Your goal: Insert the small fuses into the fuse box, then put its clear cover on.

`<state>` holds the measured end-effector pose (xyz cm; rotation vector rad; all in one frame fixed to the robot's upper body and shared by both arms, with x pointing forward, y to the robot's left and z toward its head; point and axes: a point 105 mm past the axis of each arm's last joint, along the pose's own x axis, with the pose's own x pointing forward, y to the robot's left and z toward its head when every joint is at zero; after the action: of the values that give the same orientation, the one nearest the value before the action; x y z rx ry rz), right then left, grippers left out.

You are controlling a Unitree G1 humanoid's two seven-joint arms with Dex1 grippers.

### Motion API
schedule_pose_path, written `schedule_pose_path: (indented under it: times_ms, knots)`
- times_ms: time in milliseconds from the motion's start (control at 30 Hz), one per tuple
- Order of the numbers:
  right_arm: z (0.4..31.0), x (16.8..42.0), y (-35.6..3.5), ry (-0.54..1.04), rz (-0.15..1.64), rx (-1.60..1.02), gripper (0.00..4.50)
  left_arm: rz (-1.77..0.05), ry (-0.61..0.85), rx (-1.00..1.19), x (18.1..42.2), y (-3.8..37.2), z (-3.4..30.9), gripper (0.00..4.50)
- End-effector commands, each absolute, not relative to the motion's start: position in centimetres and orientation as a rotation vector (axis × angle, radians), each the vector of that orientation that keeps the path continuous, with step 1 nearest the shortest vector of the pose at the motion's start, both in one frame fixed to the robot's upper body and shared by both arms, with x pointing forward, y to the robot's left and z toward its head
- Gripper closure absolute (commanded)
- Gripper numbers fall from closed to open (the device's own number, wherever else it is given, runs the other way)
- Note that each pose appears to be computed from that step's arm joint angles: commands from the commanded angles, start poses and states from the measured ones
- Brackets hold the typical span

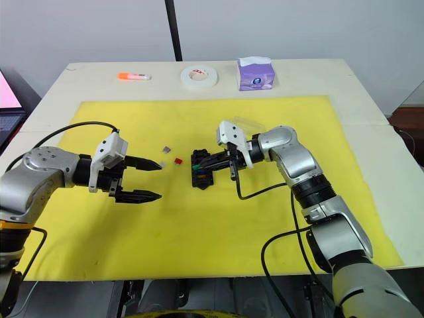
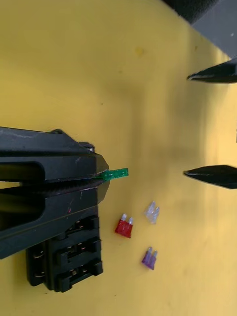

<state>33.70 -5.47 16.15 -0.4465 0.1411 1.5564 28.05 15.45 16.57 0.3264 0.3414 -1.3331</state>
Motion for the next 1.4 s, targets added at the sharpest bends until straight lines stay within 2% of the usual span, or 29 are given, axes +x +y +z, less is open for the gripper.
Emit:
schedule_pose_path:
  times_ms: [33,1400]
  knots:
    - [17.3,34.3,-5.5,0.074,1.527,-0.456,4.5,-1.341,0.304,0.339,27.9,15.2,17.5,0.03]
    - [14.8,34.8,-6.1,0.155,1.495,-0.444,4.5,-1.316,0.303,0.336,28.4,15.4,17.0,0.03]
